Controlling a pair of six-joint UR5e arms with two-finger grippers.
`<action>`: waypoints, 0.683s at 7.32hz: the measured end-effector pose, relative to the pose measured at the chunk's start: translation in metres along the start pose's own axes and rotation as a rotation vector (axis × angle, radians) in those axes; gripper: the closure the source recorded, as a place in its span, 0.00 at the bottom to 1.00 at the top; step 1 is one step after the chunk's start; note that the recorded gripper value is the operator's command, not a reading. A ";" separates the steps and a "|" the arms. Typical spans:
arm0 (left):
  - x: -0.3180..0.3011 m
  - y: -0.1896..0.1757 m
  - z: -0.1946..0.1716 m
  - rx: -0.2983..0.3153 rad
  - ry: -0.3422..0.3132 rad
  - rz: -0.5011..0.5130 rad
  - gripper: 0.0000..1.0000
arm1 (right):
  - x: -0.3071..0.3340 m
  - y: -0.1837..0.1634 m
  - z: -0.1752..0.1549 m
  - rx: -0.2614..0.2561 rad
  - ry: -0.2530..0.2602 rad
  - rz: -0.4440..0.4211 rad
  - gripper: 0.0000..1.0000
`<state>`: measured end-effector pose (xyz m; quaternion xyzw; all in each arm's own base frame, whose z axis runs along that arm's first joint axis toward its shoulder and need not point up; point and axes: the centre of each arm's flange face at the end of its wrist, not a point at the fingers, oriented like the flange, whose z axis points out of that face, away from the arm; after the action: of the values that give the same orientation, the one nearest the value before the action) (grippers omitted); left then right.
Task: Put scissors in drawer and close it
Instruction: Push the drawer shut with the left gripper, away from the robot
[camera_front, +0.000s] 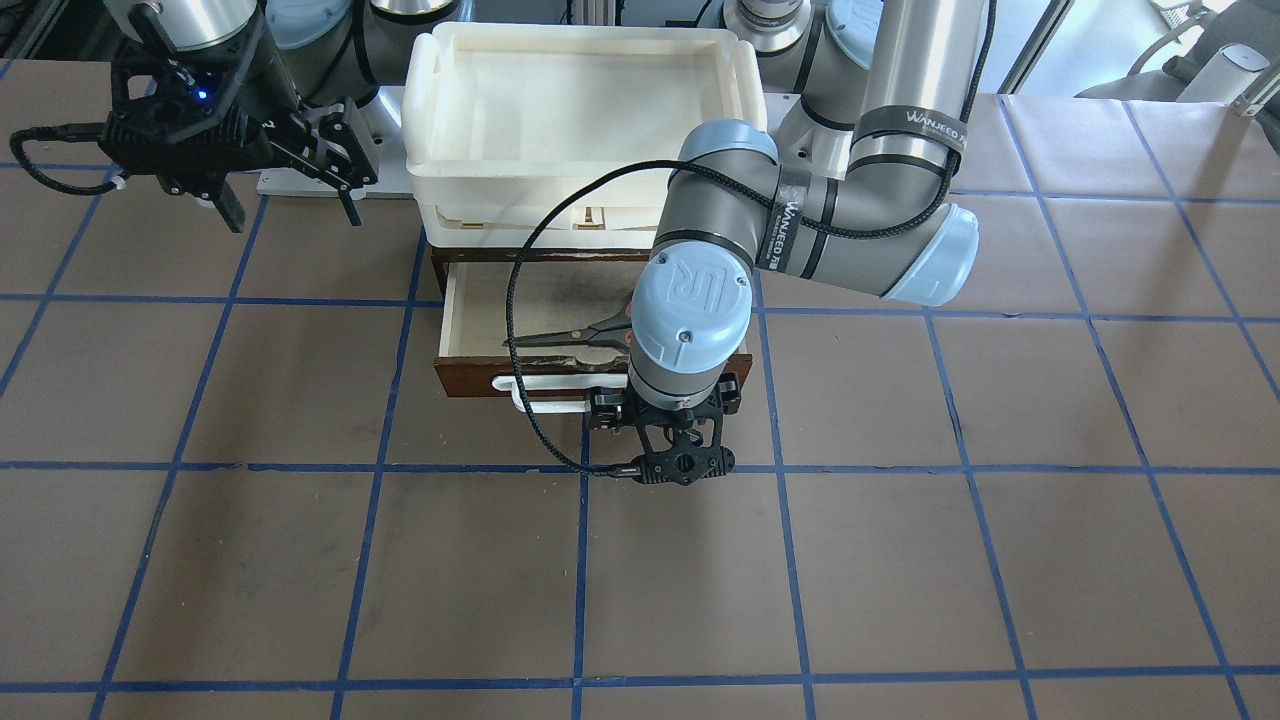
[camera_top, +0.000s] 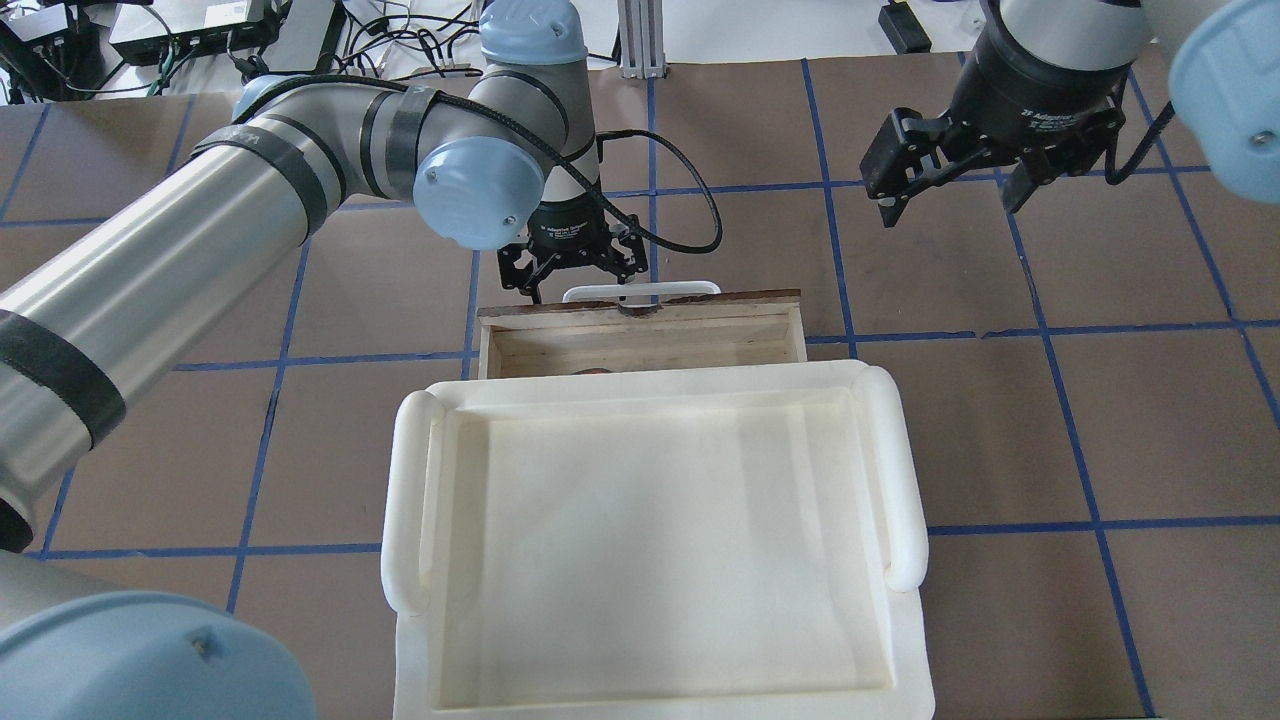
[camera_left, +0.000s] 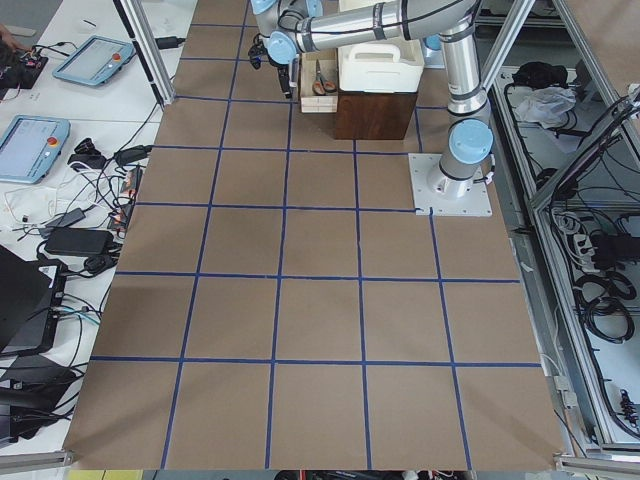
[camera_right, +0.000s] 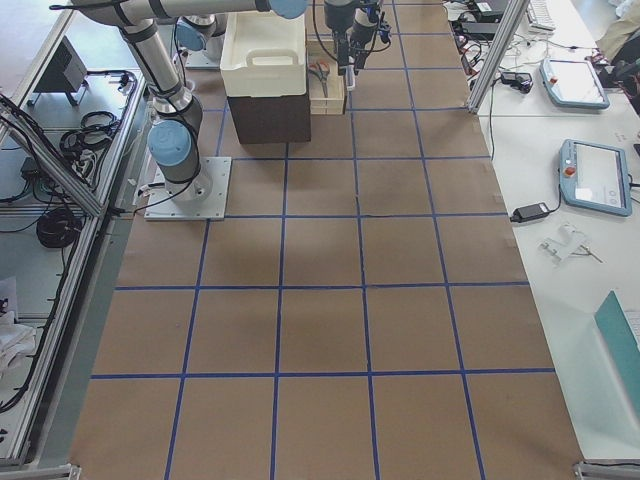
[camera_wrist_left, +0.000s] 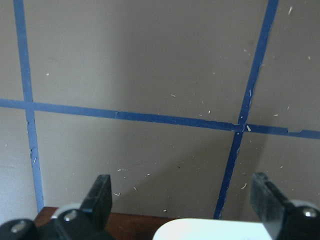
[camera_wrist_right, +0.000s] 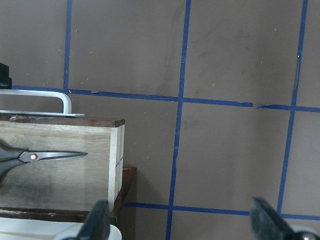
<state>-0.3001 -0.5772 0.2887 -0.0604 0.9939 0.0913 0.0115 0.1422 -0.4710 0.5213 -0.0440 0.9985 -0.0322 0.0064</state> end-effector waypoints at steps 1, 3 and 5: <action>-0.001 0.003 -0.001 -0.013 -0.004 -0.002 0.00 | 0.000 0.000 0.000 -0.002 -0.001 0.000 0.00; -0.002 0.008 0.000 -0.047 -0.005 -0.005 0.00 | 0.000 0.000 0.001 -0.003 -0.002 0.000 0.00; -0.003 0.012 0.001 -0.077 -0.011 -0.007 0.00 | 0.000 0.000 0.001 -0.001 -0.002 0.000 0.00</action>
<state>-0.2987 -0.5644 0.2896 -0.0638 0.9894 0.1297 0.0151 0.1424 -0.4709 0.5206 -0.0438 0.9985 -0.0315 0.0074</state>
